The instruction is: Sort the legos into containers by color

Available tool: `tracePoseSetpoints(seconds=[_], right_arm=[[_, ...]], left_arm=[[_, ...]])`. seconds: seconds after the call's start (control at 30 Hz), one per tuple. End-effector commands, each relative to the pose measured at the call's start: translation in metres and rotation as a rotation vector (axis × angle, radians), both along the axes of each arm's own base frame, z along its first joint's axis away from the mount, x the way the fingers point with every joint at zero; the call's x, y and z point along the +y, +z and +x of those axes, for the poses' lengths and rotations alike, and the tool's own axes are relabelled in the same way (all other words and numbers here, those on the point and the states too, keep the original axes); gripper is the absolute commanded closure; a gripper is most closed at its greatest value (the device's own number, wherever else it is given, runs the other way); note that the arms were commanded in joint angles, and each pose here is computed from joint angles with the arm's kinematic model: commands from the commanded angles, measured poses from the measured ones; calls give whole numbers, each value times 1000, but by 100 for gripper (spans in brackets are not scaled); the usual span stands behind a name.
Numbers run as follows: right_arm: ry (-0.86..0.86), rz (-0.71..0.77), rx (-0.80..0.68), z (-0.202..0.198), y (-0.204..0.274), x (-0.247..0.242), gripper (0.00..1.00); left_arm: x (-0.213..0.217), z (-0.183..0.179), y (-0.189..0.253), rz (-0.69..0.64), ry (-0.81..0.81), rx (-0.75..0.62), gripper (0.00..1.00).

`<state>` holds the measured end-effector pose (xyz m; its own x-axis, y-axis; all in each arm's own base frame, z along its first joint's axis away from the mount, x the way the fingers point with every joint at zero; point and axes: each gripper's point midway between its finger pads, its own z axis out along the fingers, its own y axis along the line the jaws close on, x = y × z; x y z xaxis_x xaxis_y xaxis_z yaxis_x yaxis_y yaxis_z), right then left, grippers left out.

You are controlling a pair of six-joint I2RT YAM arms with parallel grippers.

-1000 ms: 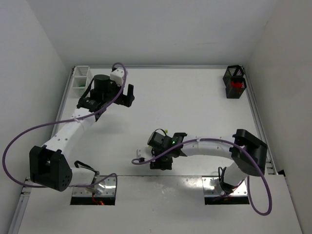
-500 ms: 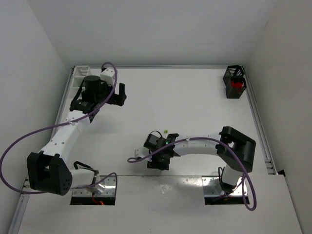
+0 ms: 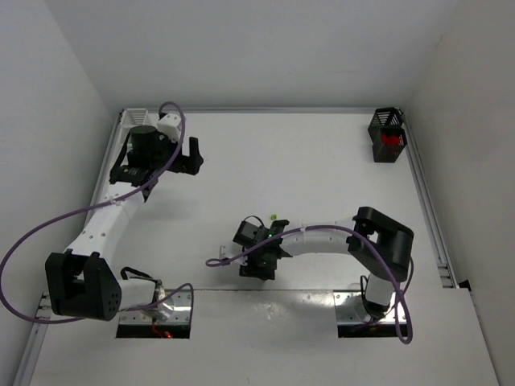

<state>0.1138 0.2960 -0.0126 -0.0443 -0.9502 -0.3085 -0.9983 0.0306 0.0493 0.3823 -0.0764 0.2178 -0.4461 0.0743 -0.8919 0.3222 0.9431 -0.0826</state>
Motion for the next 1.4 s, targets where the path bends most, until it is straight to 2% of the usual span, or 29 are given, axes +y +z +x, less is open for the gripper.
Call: tracePoseSetpoints(seconds=[0.0, 0.17, 0.37, 0.43, 0.47, 0.6, 0.67, 0.73, 0.87, 0.97, 1.2, 1.37], right_arm=[[-4, 37, -18, 6, 6, 16, 54], [-13, 35, -15, 7, 4, 21, 55], [-10, 30, -3, 5, 1, 20, 61], [-11, 22, 1, 4, 1, 18, 68], [-11, 22, 1, 4, 1, 18, 68], [-1, 13, 4, 1, -2, 18, 87], [-1, 13, 4, 1, -2, 18, 93], [-1, 15, 4, 1, 1, 17, 96], [-23, 61, 2, 9, 20, 22, 99], [-49, 82, -58, 22, 34, 21, 100], [-135, 113, -106, 53, 52, 6, 100], [-254, 161, -161, 99, 83, -2, 100]], left_arm=[[2, 2, 9, -32, -4, -26, 0], [2, 1, 5, -31, -4, -17, 0], [4, 0, 1, -35, -2, -7, 0], [4, 0, 1, -35, -2, -7, 0], [8, 0, 1, -35, 7, -7, 0], [8, -1, -3, -35, 7, 2, 0], [7, -3, -7, -31, -5, 8, 0], [5, -6, -7, -29, -20, 4, 0], [2, -11, -18, -19, -34, 31, 0], [2, -13, -29, -16, -15, 67, 0], [-20, -26, -39, 18, -93, 89, 0], [-28, -31, -41, 66, -124, 92, 0]])
